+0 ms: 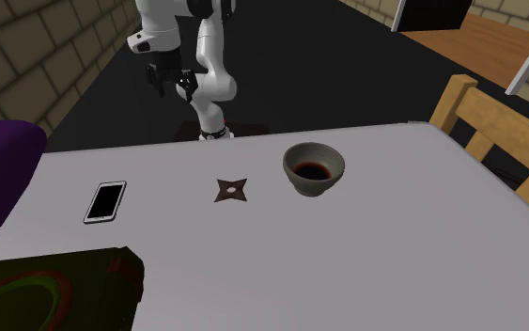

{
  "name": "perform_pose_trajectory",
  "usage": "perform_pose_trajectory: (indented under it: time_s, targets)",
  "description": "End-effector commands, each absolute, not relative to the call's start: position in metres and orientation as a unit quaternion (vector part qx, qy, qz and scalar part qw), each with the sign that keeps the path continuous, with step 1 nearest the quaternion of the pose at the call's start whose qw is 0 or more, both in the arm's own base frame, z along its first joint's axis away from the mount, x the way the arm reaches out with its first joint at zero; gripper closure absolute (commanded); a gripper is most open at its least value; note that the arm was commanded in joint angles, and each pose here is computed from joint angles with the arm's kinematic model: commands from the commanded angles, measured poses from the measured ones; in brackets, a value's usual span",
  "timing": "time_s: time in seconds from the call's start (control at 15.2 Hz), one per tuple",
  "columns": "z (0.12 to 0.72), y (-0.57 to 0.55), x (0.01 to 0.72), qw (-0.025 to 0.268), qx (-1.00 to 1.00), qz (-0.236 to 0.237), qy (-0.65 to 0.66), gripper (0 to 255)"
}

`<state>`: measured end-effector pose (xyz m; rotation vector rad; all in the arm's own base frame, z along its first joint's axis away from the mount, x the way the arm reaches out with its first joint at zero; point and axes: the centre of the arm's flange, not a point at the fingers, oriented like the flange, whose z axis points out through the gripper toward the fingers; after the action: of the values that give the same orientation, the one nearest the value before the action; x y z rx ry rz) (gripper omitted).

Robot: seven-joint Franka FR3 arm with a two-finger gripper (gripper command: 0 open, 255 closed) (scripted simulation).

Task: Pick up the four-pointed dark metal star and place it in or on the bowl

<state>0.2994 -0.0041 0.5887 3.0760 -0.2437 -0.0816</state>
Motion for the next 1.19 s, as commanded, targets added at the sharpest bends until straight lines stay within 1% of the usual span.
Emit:
perform_pose_trajectory:
  time_s: [0.0, 1.12]
  targets:
    - [0.589, -0.004, 0.299, 0.027, 0.996, -0.026, -0.079, 0]
    - [0.499, 0.121, 0.451, 0.008, 1.0, -0.007, 0.018, 0]
